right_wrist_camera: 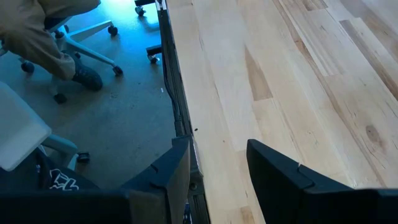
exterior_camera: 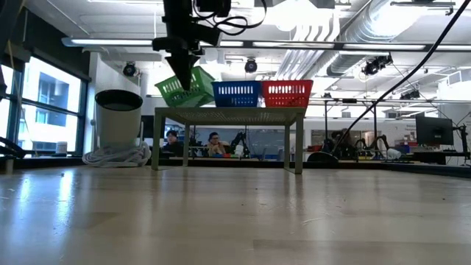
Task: Pick & Place Office Desk Supplies
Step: Put the green bin on the shelf
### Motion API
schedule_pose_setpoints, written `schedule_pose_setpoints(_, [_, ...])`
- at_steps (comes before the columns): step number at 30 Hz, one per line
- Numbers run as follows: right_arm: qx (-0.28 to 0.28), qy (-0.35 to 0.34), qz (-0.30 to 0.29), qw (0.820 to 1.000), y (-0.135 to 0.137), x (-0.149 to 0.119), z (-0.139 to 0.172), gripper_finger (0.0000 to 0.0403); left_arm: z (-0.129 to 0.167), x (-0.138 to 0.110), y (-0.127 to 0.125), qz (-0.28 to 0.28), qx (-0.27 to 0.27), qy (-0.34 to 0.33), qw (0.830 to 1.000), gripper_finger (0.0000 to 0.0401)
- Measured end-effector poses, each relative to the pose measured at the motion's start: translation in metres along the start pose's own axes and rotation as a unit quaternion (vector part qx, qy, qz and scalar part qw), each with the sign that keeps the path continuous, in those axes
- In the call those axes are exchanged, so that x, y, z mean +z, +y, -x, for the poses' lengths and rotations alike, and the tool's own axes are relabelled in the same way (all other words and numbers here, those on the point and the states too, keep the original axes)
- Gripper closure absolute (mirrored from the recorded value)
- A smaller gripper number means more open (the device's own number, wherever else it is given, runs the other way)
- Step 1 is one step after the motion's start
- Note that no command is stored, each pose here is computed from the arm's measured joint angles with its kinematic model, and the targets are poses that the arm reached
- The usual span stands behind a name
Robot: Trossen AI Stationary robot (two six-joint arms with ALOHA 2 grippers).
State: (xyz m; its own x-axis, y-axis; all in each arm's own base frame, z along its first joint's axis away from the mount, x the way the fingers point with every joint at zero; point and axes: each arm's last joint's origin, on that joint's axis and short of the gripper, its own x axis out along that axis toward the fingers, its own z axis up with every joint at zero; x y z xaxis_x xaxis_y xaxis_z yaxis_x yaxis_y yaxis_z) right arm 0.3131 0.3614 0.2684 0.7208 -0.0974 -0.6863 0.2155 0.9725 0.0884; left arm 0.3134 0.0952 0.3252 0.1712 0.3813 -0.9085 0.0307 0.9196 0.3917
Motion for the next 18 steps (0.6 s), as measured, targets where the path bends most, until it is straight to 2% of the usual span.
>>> schedule_pose_setpoints(18, [0.001, 0.0, -0.002, 1.0, 0.0003, -0.0001, -0.0001, 0.0254, -0.0005, -0.0006, 0.0019, -0.004, 0.003, 0.0, 1.0, 0.04])
